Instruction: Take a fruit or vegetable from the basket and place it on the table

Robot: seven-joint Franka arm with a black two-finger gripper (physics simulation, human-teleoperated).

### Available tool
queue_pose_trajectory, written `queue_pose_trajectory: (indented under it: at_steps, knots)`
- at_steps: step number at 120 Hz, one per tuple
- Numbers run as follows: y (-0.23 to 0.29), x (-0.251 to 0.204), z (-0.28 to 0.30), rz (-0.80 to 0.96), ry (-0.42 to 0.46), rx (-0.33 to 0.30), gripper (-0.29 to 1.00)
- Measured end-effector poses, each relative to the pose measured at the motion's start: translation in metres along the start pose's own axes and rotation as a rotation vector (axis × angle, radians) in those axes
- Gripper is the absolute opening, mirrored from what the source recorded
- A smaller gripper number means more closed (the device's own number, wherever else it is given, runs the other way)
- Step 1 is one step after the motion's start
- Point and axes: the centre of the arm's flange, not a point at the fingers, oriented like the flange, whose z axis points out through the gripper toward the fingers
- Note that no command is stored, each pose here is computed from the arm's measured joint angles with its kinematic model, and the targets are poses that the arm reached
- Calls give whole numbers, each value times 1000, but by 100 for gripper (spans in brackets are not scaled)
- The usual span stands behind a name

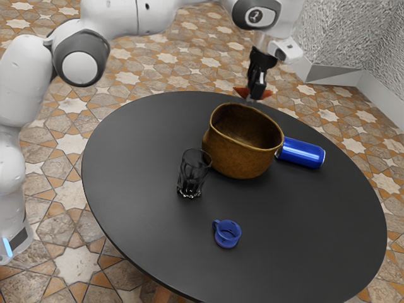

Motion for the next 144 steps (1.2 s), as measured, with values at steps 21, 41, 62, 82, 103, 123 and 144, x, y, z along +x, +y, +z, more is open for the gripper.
queue_pose_trajectory:
  at_steps: [21, 41, 62, 82, 103, 123, 144]
  knots:
    - [95, 22, -54, 152, 70, 19, 18]
    - [140, 75, 13, 242, 51, -43, 18]
    - [174, 115, 102, 294, 4, -80, 17]
    - [179, 128, 135, 296, 8, -87, 17]
    - [183, 138, 151, 297, 43, -95, 17]
    - [182, 139, 152, 296, 58, -94, 51]
    - [88, 10, -37, 101, 137, 82, 65]
